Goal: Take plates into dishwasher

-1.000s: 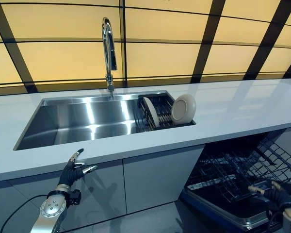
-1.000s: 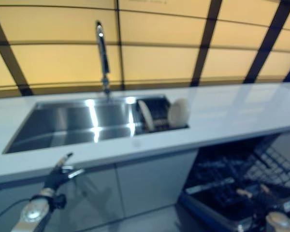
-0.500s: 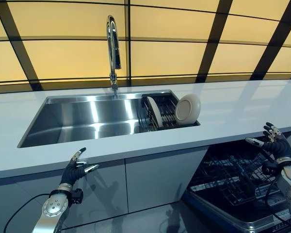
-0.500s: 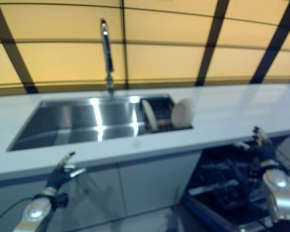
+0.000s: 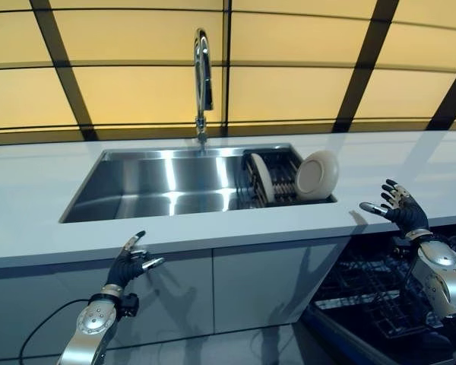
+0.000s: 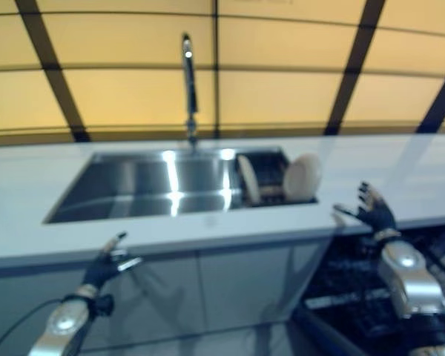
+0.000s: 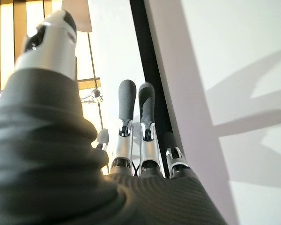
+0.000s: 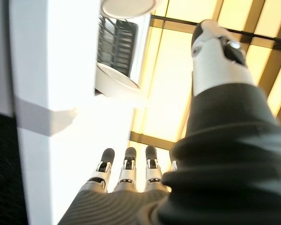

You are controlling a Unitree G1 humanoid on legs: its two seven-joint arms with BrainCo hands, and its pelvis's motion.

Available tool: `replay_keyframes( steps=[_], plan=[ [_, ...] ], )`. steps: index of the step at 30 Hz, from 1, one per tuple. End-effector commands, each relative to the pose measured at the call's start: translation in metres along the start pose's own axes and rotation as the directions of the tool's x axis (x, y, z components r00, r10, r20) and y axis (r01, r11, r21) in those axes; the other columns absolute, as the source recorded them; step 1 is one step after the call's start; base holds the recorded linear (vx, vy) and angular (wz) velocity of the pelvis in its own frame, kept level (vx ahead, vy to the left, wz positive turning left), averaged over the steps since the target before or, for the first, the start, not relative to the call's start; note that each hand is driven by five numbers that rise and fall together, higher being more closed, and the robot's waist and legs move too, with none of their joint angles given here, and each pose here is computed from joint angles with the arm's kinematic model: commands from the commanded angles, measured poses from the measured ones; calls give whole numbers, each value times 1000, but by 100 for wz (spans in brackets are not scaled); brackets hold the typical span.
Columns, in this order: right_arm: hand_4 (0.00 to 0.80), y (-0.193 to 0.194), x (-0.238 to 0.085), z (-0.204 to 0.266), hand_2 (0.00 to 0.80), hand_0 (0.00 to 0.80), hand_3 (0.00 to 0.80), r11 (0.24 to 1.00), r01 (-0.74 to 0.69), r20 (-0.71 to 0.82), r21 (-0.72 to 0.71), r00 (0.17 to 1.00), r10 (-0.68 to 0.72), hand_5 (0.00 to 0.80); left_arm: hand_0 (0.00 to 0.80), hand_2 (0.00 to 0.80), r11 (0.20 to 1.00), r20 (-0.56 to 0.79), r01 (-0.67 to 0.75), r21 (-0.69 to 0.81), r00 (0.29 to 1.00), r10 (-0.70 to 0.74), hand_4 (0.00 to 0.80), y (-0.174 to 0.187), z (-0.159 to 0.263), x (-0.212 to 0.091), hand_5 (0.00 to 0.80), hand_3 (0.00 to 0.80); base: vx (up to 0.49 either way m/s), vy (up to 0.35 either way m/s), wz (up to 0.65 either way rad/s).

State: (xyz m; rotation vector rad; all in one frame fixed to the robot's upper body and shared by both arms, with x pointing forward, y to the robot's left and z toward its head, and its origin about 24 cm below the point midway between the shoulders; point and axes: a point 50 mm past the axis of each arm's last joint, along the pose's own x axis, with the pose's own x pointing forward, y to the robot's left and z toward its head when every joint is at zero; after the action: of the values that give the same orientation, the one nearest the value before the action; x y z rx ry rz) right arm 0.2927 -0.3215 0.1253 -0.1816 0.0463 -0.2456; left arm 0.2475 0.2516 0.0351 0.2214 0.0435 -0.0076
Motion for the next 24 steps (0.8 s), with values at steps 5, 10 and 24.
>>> replay_keyframes(
  steps=[5, 10, 24],
  plan=[
    [0, 14, 8, 5, 0, 0, 0, 995, -96, 43, 30, 995, 94, 0, 0, 0, 1000, 248, -4, 0, 969, 4, 0, 7, 54, 21, 0, 0, 69, -172, 45],
    [0, 16, 9, 4, 0, 0, 0, 995, -88, 39, 43, 996, 86, 0, 0, 0, 1000, 269, 17, -13, 963, -13, 0, -3, 52, 19, 0, 0, 45, -84, 10],
    [0, 7, 16, 14, 0, 0, 0, 998, -7, 68, 65, 998, 2, 0, 0, 0, 999, 283, 40, -18, 959, -33, 0, -2, 52, 12, 0, 0, 23, -9, 1]
  ],
)
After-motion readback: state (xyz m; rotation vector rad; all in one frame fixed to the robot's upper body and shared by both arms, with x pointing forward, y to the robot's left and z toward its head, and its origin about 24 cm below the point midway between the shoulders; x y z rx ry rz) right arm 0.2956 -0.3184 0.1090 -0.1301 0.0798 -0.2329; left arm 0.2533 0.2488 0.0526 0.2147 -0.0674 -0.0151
